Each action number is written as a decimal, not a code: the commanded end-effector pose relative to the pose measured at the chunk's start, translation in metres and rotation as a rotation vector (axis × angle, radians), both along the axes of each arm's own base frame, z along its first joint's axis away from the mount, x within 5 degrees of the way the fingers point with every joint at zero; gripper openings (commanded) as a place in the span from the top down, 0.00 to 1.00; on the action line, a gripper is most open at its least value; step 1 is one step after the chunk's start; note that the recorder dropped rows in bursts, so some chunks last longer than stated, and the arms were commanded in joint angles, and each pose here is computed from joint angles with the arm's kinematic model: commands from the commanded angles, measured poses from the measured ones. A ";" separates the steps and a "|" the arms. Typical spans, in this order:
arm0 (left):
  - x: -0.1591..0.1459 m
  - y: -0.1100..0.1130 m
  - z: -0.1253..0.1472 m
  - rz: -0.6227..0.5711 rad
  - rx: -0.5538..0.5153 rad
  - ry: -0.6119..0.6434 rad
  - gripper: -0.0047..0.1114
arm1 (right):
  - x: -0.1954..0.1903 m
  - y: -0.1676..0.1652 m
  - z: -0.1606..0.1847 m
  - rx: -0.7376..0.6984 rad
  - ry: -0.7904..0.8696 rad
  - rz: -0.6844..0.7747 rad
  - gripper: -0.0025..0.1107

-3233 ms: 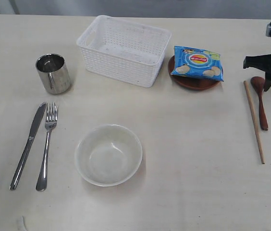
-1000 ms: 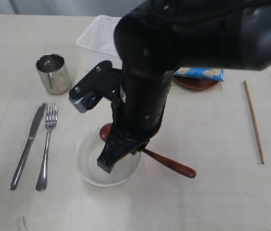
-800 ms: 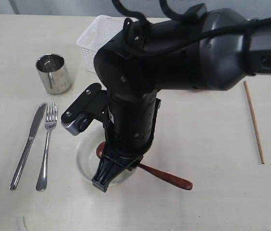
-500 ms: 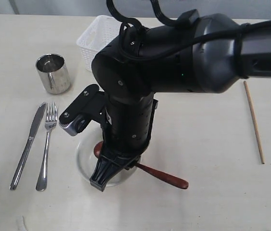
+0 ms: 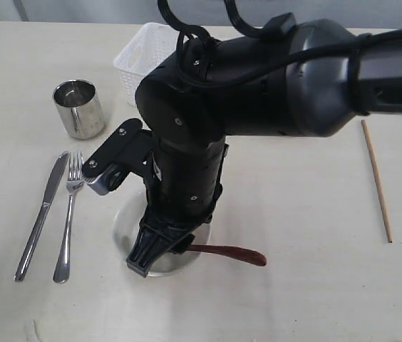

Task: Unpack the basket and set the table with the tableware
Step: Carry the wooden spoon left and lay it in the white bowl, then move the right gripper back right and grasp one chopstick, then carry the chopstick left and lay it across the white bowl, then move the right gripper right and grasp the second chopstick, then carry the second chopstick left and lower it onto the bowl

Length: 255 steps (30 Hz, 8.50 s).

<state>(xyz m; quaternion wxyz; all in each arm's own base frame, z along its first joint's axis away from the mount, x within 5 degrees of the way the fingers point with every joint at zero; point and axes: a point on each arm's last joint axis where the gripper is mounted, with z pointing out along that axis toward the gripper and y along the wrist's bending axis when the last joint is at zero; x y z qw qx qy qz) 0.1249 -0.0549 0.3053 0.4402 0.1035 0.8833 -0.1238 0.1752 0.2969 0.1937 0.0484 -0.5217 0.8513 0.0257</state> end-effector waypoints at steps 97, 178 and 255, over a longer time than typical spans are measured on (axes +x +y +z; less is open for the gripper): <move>-0.002 -0.001 -0.001 -0.009 -0.008 0.008 0.96 | 0.050 -0.062 0.087 0.346 0.234 -0.403 0.98; -0.001 -0.001 -0.001 -0.009 -0.015 0.005 0.96 | 0.152 -0.257 0.083 0.095 -0.193 -1.077 0.70; -0.002 -0.002 -0.001 -0.008 -0.024 0.020 0.96 | 0.050 -0.049 0.103 0.309 0.203 -0.432 0.98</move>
